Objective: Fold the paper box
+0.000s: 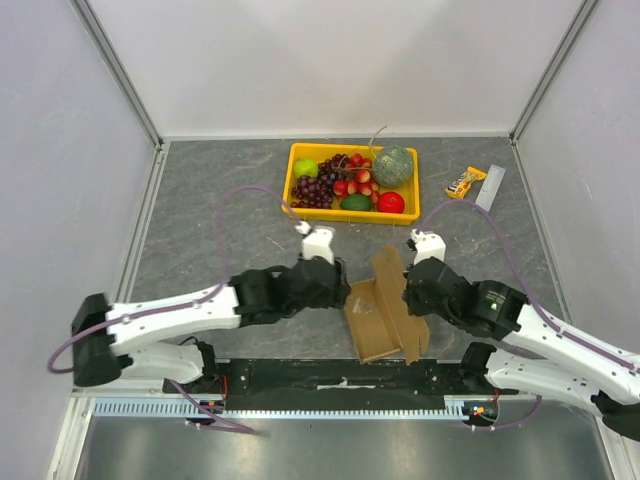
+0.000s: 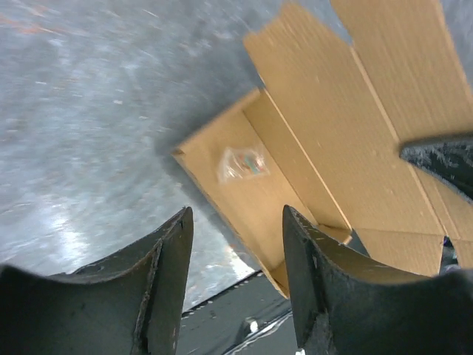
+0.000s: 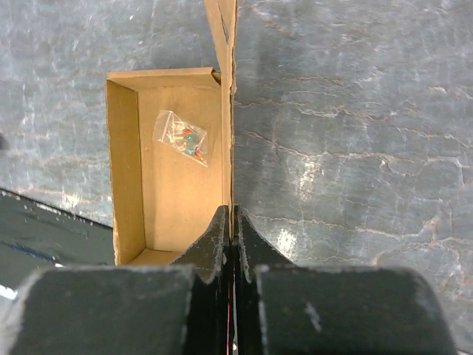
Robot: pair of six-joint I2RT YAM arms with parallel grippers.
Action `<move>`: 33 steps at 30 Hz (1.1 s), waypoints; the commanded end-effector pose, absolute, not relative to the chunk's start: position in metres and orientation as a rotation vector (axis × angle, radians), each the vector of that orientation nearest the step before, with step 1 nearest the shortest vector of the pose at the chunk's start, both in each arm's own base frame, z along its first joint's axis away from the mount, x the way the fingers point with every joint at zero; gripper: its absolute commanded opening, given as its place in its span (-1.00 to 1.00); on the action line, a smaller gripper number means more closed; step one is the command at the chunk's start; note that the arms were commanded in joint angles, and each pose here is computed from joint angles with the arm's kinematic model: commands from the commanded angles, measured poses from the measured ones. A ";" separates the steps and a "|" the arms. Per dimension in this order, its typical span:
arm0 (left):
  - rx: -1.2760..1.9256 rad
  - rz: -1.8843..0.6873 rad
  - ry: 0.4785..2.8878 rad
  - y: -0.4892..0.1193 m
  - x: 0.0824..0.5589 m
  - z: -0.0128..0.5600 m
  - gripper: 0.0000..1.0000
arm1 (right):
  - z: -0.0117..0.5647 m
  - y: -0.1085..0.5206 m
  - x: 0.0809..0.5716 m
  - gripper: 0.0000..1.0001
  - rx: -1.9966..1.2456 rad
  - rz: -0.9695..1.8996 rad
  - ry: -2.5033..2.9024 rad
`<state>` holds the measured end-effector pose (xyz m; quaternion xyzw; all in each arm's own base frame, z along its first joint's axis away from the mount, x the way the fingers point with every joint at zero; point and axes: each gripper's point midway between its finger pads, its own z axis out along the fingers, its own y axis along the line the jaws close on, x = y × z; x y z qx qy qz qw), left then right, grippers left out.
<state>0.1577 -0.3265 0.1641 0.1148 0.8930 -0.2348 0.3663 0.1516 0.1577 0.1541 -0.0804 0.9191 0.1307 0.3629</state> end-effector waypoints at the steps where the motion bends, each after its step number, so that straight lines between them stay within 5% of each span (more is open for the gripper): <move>1: 0.157 -0.615 2.173 -0.268 0.181 0.196 0.16 | 0.175 0.192 0.154 -1.00 -0.499 0.434 2.306; 19: 0.170 -0.645 1.929 -0.192 0.196 0.230 0.34 | 0.182 0.268 0.182 -1.00 -1.553 0.313 1.966; 33: 0.155 -0.639 1.769 -0.186 0.235 0.241 0.35 | 0.183 0.265 0.224 -1.00 -1.680 0.139 1.796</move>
